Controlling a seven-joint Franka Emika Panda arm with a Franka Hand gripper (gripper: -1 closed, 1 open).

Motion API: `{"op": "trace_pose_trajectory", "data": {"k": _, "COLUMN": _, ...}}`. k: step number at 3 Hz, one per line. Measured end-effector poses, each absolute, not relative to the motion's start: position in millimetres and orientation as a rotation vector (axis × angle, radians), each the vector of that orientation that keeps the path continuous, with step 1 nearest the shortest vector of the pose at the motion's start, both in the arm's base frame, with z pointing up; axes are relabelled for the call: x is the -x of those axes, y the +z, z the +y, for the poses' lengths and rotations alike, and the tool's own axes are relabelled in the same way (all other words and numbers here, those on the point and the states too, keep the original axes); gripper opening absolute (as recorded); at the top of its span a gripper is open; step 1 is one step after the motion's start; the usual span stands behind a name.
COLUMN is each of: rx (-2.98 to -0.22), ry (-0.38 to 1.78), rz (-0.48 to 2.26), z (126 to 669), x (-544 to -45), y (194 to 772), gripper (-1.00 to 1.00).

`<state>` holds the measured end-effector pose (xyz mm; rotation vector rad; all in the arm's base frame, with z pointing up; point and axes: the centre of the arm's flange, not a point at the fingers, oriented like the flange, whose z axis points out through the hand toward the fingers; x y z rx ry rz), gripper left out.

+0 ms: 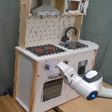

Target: Play with the kitchen

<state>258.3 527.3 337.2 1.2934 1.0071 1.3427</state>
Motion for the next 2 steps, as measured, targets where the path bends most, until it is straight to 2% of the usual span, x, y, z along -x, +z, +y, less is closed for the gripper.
{"op": "trace_pose_trajectory", "data": {"k": 2, "rx": -1.415, "ry": 1.496, "rz": 0.915, "z": 517, "x": -228, "y": 315, "gripper": 1.0}}
